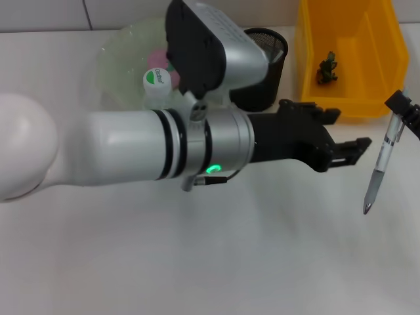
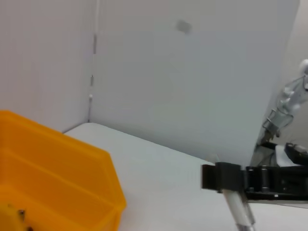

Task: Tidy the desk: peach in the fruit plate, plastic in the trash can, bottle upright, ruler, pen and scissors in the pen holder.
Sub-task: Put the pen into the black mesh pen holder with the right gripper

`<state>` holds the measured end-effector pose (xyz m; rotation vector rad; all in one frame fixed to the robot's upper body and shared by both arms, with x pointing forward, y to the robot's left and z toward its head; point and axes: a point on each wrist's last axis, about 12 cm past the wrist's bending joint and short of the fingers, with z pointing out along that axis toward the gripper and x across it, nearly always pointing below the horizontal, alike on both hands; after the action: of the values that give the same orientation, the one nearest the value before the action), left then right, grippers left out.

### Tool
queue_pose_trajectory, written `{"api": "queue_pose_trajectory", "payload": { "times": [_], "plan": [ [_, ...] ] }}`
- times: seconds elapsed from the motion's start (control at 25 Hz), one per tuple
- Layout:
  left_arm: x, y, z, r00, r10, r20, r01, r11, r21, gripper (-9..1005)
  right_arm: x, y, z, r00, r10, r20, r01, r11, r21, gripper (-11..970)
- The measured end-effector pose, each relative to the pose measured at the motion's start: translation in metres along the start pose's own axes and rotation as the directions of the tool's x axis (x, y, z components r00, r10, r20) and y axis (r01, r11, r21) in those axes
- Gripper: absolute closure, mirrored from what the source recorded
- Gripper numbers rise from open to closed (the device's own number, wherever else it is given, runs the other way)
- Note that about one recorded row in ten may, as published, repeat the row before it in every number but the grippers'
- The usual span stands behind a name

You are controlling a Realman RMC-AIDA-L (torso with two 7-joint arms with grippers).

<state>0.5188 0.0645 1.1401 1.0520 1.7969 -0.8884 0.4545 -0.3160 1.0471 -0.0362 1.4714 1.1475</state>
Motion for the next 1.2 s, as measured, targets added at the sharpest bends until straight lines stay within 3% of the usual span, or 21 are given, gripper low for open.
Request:
{"api": "queue_pose_trajectory", "payload": {
  "times": [0.32, 0.48, 0.56, 0.6, 0.64, 0.76, 0.96, 1.0, 1.2],
  "plan": [
    [0.014, 0.021, -0.032, 0.995, -0.076, 0.059, 0.08, 0.995, -0.054, 319, -0.026, -0.007, -0.001, 0.987, -0.083, 0.136, 0.078, 0.996, 0.042, 835],
    [0.034, 0.026, -0.053, 0.987, -0.112, 0.115, 0.113, 0.994, -0.001, 189, -0.048, -0.01, 0.016, 0.947, -0.176, 0.27, 0.169, 0.984, 0.052, 835],
    [0.041, 0.028, -0.058, 0.984, -0.124, 0.129, 0.123, 0.992, 0.015, 156, -0.055, -0.011, 0.035, 0.92, -0.231, 0.316, 0.225, 0.973, 0.056, 835],
    [0.05, 0.031, -0.064, 0.979, -0.142, 0.147, 0.137, 0.99, 0.043, 156, -0.06, -0.011, 0.057, 0.902, -0.265, 0.341, 0.261, 0.964, 0.059, 835],
    [0.061, 0.033, -0.073, 0.972, -0.162, 0.172, 0.149, 0.985, 0.086, 156, -0.06, -0.011, 0.057, 0.902, -0.265, 0.341, 0.261, 0.964, 0.059, 835],
    [0.081, 0.037, -0.084, 0.961, -0.187, 0.206, 0.157, 0.976, 0.152, 156, -0.064, -0.012, 0.1, 0.891, -0.288, 0.351, 0.284, 0.957, 0.065, 834],
    [0.115, 0.043, -0.107, 0.929, -0.22, 0.297, 0.167, 0.967, 0.194, 156, -0.069, -0.014, 0.169, 0.905, -0.316, 0.283, 0.298, 0.949, 0.107, 834],
    [0.121, 0.044, -0.111, 0.922, -0.225, 0.314, 0.171, 0.967, 0.191, 156, -0.069, -0.013, 0.193, 0.912, -0.33, 0.242, 0.31, 0.943, 0.12, 834],
    [0.124, 0.045, -0.115, 0.917, -0.226, 0.327, 0.172, 0.967, 0.187, 156, -0.066, -0.009, 0.224, 0.924, -0.339, 0.178, 0.318, 0.938, 0.139, 835]
  ]
}}
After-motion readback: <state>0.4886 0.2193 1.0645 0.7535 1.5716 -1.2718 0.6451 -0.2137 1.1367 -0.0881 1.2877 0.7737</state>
